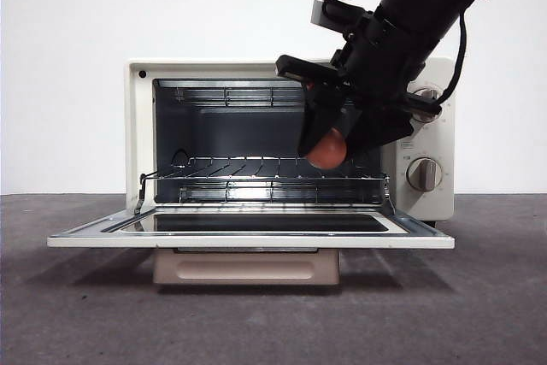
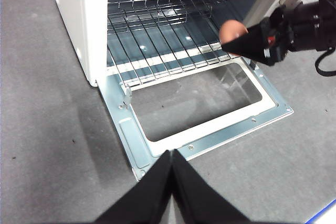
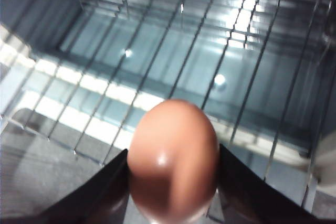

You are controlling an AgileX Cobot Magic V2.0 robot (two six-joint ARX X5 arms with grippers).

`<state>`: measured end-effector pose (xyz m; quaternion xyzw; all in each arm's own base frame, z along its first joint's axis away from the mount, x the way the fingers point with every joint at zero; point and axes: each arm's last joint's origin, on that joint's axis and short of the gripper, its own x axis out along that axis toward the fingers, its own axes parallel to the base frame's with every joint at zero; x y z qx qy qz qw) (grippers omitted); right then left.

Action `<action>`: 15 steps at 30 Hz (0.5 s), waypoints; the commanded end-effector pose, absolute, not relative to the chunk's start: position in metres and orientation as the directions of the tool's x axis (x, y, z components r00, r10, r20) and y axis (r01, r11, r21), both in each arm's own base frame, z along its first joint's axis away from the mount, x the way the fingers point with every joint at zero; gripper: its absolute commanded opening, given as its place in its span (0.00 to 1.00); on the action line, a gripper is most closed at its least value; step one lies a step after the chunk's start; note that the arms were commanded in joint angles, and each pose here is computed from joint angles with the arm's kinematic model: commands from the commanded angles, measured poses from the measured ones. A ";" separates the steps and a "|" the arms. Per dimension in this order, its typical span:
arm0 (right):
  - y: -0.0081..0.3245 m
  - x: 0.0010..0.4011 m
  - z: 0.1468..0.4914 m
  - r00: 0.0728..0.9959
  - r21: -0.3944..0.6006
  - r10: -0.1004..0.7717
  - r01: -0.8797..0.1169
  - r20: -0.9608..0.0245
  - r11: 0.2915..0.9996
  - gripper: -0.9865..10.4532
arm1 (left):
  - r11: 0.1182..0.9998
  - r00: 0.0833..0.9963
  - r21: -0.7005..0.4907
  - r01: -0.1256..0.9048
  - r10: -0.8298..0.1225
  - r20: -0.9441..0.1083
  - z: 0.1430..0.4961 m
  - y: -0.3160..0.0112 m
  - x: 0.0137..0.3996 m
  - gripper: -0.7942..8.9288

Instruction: Eggoven

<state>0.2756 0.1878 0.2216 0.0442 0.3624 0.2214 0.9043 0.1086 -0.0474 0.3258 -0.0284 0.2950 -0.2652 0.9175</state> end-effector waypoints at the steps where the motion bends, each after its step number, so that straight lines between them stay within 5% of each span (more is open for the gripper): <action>1: 0.190 0.282 0.219 0.647 0.239 0.426 -0.361 -0.632 0.902 0.09 | 0.859 0.685 -0.222 0.462 -0.504 -0.526 0.327 -0.048 0.109 0.09; 9: 0.194 0.287 0.203 0.620 0.232 0.418 -0.361 -0.664 0.903 0.09 | 0.859 0.685 -0.224 0.460 -0.504 -0.525 0.327 -0.048 0.109 0.09; 15: 0.194 0.286 0.203 0.620 0.232 0.419 -0.361 -0.664 0.903 0.30 | 0.859 0.687 -0.223 0.461 -0.504 -0.523 0.328 -0.048 0.109 0.09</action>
